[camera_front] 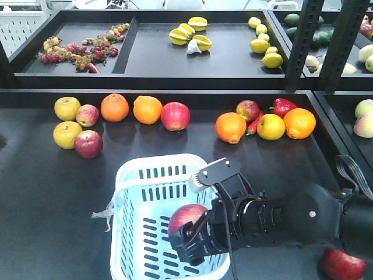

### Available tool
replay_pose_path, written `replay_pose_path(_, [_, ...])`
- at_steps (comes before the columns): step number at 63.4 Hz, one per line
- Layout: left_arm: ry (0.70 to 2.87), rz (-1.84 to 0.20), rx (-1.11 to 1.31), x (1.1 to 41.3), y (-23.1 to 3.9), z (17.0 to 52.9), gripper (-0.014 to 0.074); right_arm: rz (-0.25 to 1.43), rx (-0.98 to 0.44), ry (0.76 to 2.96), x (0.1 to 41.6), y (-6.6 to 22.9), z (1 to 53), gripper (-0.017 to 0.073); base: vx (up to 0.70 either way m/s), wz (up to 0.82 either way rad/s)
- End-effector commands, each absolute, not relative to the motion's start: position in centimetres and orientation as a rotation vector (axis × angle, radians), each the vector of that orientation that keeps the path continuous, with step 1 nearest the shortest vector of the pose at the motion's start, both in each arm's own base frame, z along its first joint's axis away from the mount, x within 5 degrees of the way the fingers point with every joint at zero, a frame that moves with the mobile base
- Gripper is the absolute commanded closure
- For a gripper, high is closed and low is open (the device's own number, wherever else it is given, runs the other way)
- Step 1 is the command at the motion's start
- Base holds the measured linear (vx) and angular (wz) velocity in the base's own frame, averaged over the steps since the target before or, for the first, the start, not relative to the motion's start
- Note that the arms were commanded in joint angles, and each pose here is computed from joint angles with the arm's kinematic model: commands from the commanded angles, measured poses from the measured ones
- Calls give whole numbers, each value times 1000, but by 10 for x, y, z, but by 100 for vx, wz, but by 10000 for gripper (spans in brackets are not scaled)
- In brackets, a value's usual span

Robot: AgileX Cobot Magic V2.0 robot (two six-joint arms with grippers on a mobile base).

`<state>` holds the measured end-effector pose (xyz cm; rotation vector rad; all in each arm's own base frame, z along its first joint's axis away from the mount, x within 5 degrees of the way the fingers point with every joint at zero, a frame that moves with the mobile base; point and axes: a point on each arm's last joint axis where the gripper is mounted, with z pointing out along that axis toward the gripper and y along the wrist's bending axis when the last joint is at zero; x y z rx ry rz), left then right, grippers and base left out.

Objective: Pick three apples into basket with both arms
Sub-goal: 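Close the right gripper on the red apple and carry it over the basket, then lower the apple into the basket and open the right gripper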

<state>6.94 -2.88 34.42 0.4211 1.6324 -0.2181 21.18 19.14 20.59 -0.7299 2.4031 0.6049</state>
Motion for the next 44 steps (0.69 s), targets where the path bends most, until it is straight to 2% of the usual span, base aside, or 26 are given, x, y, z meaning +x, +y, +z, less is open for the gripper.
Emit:
replay_pose_path(1, [1556,-233,394,70,-29,357,1,600,-706,2307,217,192,223,-101,0,0])
replay_pose_path(9, [1556,-233,394,70,-29,357,1,599,-706,2305,217,192,224,-170,0,0])
replay_pose_path(27, [1556,-233,394,70,-29,357,1,628,-745,2304,210,189,232,-155,0,0])
replay_pose_path(38, [1556,-233,394,70,-29,357,1,687,-717,2334,203,165,253,-141,0,0])
replay_pose_path(44, [1556,-233,394,70,-29,357,1,633,-674,2349,204,142,264,-130,0,0])
